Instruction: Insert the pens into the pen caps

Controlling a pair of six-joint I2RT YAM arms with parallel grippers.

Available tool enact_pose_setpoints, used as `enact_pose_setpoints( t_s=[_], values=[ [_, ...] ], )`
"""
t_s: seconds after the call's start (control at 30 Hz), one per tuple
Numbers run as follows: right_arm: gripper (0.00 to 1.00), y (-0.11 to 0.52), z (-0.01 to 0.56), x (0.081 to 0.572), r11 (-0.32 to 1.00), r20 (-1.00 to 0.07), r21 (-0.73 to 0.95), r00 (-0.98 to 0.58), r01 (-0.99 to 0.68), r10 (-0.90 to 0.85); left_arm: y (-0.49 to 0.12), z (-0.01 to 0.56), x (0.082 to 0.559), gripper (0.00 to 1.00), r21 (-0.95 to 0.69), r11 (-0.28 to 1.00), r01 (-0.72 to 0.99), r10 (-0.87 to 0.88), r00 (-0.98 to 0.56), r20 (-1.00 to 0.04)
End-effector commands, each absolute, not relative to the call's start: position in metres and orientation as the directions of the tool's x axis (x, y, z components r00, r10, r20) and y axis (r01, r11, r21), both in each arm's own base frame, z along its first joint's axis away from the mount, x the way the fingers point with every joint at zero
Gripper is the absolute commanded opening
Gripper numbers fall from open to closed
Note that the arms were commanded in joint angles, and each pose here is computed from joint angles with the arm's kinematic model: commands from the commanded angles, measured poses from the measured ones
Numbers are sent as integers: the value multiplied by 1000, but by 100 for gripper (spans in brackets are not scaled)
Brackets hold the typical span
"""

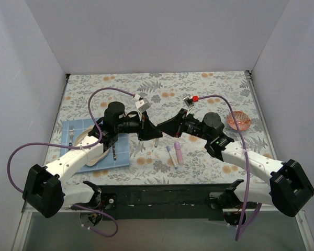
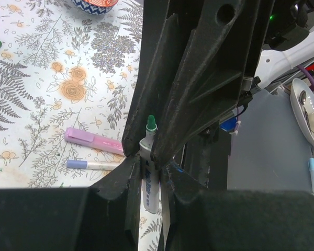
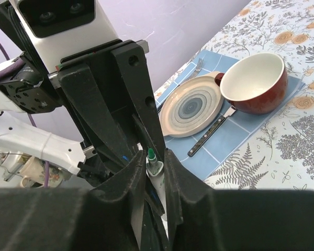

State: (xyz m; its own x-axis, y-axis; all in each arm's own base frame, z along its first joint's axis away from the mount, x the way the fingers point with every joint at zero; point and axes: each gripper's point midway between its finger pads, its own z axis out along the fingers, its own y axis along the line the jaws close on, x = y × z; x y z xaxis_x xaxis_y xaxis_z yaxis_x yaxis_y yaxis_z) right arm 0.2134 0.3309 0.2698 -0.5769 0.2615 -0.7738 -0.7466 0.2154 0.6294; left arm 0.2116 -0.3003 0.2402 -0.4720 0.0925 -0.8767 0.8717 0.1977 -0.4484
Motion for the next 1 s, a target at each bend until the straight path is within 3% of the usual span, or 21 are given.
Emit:
enact_pose_setpoints(
  t_s=[0.0,0.1,0.27,0.3,0.4,0.53,0.97],
  values=[
    [15,347,287,208,167,-790,603,-554,-780,263,-308,262,196,0,-400,87,912,81,-407,-910],
    [2,350,285,206,159,-791,601,-555,-783,259,-308,262,196,0,-396,87,914,81,-403,-912],
    [1,349,288,205,158,-791,598,-547,-786,274,-308,263,199,1,-398,101,912,79,-406,-910],
    [1,347,292,205,160,-792,595,-540,-787,285,-308,262,199,12,-404,103,909,83,-413,-907],
    [1,342,298,208,184,-789,595,-526,-782,318,-309,258,199,28,-417,95,904,97,-425,-900],
    [1,337,310,212,202,-786,594,-508,-779,353,-309,252,196,36,-432,83,898,116,-439,-891],
    [1,324,327,221,239,-792,579,-469,-780,390,-305,251,201,34,-405,123,906,109,-418,-902]
  ],
)
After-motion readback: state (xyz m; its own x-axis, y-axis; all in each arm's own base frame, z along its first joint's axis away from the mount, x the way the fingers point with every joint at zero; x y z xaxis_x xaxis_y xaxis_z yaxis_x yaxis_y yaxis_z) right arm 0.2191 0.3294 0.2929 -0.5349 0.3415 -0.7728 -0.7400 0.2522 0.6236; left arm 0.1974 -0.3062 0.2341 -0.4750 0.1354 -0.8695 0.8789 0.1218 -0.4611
